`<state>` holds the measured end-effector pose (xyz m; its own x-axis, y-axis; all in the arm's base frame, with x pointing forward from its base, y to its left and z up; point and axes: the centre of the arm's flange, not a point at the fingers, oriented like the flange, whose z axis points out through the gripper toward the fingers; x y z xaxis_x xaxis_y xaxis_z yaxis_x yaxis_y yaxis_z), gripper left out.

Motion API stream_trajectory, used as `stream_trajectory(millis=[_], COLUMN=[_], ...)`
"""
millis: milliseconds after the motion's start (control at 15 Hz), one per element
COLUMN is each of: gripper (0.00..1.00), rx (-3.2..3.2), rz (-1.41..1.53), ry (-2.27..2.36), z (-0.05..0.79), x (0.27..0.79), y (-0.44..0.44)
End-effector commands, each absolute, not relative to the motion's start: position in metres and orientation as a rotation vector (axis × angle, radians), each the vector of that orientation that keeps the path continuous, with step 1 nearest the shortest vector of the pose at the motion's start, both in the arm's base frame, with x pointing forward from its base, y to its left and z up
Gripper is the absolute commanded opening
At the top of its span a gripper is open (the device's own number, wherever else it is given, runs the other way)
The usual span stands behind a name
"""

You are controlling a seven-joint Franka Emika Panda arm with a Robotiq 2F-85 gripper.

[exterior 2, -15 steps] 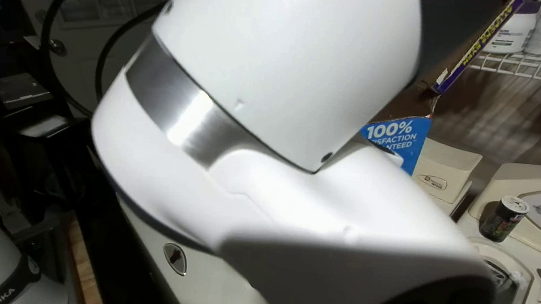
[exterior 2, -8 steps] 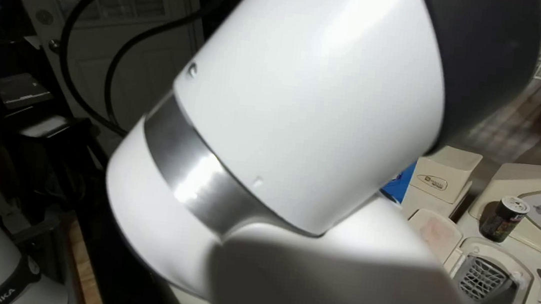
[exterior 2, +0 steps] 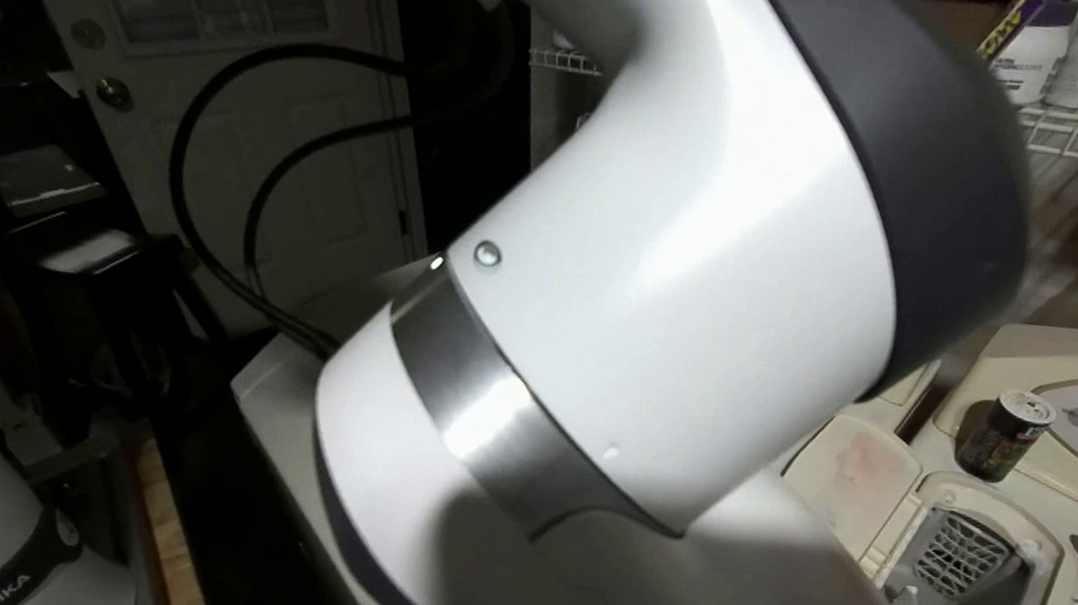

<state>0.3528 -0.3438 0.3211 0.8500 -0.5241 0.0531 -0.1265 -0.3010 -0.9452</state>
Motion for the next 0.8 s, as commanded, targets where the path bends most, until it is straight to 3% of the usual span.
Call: stream_trajectory(millis=[0,733], gripper=[0.02,0.02], rx=[-1.935,-2.079], rz=[-0.330,-0.269], ry=[0.528,0.628], z=[0.308,0.267], x=[0.359,0.370], y=[-0.348,-0.351])
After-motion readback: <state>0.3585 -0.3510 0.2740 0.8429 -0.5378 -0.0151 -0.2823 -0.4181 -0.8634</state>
